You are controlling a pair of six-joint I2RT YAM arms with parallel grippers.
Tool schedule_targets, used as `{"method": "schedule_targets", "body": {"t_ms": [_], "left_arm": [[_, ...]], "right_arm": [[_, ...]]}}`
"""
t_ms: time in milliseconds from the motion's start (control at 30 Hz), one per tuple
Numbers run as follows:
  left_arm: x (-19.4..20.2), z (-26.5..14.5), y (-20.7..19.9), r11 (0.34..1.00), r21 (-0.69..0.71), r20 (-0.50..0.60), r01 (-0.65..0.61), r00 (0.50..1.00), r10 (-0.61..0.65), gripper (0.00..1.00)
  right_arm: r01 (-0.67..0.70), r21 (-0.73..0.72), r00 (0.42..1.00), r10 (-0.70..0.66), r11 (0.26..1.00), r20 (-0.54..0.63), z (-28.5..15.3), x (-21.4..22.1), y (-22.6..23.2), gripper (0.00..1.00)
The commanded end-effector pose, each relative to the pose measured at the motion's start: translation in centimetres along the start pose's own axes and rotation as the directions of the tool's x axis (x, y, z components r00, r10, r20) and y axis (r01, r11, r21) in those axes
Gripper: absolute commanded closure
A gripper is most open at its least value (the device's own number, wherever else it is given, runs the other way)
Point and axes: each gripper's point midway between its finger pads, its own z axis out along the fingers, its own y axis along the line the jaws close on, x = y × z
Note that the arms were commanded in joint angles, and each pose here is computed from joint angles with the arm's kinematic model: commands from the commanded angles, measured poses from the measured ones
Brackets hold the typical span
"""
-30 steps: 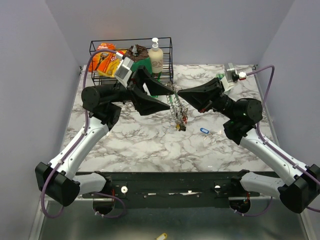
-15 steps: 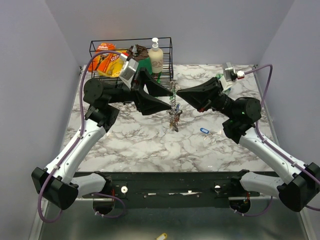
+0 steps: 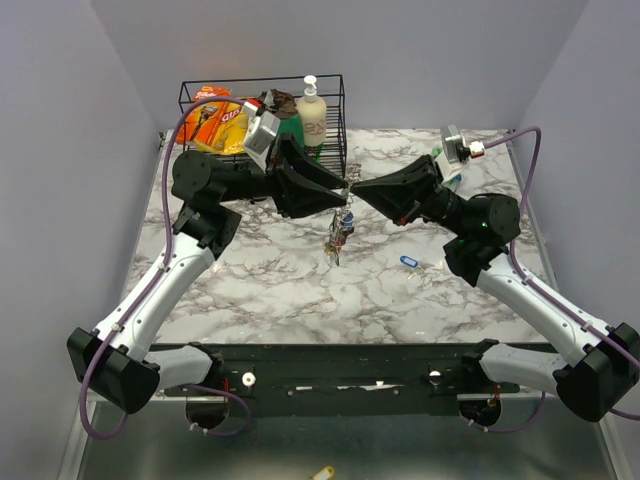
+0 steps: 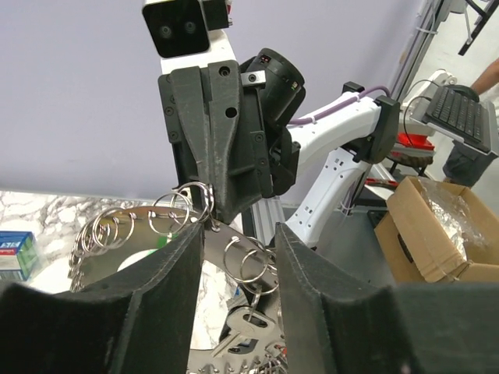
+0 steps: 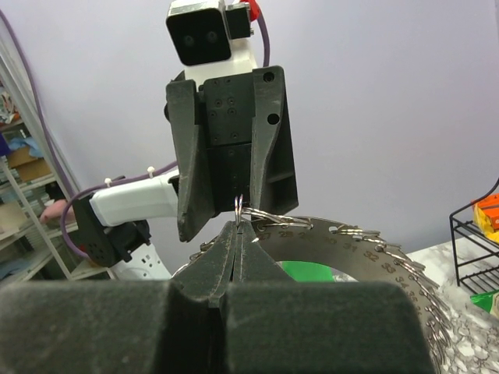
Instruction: Put the keys on the keyring
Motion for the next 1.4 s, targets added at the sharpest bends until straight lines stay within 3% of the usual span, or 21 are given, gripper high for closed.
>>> {"method": "schedule_targets", "body": {"t_ms": [0,233,667,933,1067,1200,1300,1367], "left_arm": [[-1.3,0.4,0.0,0.999,-0.003,0.028,-0.035,0.999,0.035,0.56],[-1.5,0.6,0.1,0.999,-0.003,0.034,-0.035,0.999,0.035,0.66],[-1.5,0.9,0.6,0.999,-0.019,0.024,-0.033,0.999,0.034,1.0],[-0.9,0.7,1.1,0.995,-0.085,-0.013,-0.041,0.999,0.04,1.0],[-1.0,0.6,1.4,0.99,-0.122,-0.045,-0.064,0.997,0.059,1.0],[-0.5,0.3,1.8,0.986,-0.149,-0.081,-0.08,0.994,0.069,1.0],[0.0,-0.1,2.1,0.981,-0.179,-0.113,-0.071,0.992,0.051,1.0],[0.6,-0.5,2.4,0.976,-0.204,-0.15,-0.079,0.987,0.048,1.0]], "right_arm": [[0.052,-0.05,0.998,-0.05,0.997,0.038,0.3,-1.7,1.5,0.99],[0.044,-0.05,0.999,-0.043,0.998,0.03,0.2,-1.3,1.4,0.99],[0.03,-0.055,0.999,-0.029,0.998,0.014,0.0,-0.7,1.3,0.99],[0.017,-0.055,1.0,-0.017,0.998,-0.001,0.0,-0.3,1.2,0.99],[0.013,-0.061,1.0,-0.014,0.998,-0.019,-0.2,0.2,1.1,0.85],[0.02,-0.061,0.999,-0.022,0.998,-0.036,-0.4,0.9,1.0,0.56],[0.025,-0.042,0.999,-0.027,0.999,-0.047,-0.8,1.4,0.6,0.41],[0.028,-0.029,0.998,-0.03,0.999,-0.053,-1.0,1.6,0.4,0.36]]}}
